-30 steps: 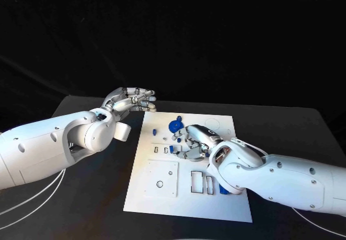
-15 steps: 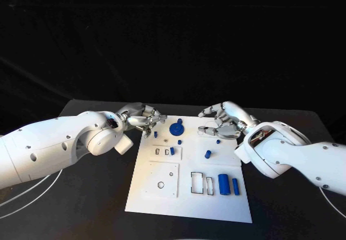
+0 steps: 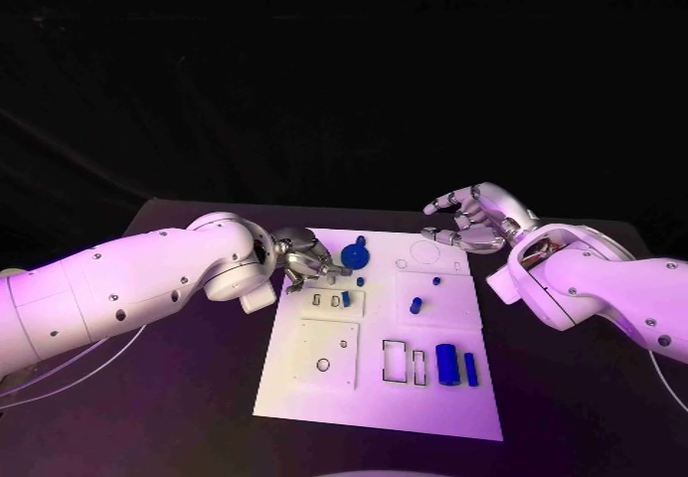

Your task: Assemble the parts on the task board

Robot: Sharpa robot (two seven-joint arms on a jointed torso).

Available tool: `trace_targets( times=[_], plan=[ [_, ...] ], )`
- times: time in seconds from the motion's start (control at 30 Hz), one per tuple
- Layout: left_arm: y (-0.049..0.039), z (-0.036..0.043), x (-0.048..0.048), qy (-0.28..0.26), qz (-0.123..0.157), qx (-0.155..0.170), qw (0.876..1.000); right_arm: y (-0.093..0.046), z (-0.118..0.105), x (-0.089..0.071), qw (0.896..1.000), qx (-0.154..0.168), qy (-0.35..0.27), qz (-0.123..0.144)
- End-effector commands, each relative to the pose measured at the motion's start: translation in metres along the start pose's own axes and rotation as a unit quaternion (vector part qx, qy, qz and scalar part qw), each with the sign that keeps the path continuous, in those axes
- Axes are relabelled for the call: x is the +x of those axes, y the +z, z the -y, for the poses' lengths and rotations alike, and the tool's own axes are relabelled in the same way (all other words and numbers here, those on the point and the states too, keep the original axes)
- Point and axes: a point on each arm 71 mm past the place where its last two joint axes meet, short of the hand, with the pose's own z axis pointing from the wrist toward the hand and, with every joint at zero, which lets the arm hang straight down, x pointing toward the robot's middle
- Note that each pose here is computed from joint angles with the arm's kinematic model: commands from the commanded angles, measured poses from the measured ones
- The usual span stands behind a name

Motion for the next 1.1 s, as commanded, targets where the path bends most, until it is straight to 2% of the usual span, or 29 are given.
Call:
trace_targets(
  times=[0.03,0.3,0.53,1.1],
  plan=[
    [0.0032,-0.0012,0.0007,0.054,-0.009,-0.046,0.997,0.001,0.001,0.000,1.000,0.002,0.008,-0.008],
    [0.0111,0.0094,0.0038,0.077,-0.012,-0.050,0.996,0.003,0.002,0.001,1.000,0.006,0.007,-0.010],
    [0.0169,0.0149,0.0088,0.099,-0.017,-0.053,0.994,0.003,0.003,0.001,1.000,0.010,0.003,-0.013],
    [0.0219,0.0188,0.0139,0.123,-0.033,-0.057,0.990,0.004,0.003,0.001,1.000,0.014,-0.001,-0.013]
  ],
)
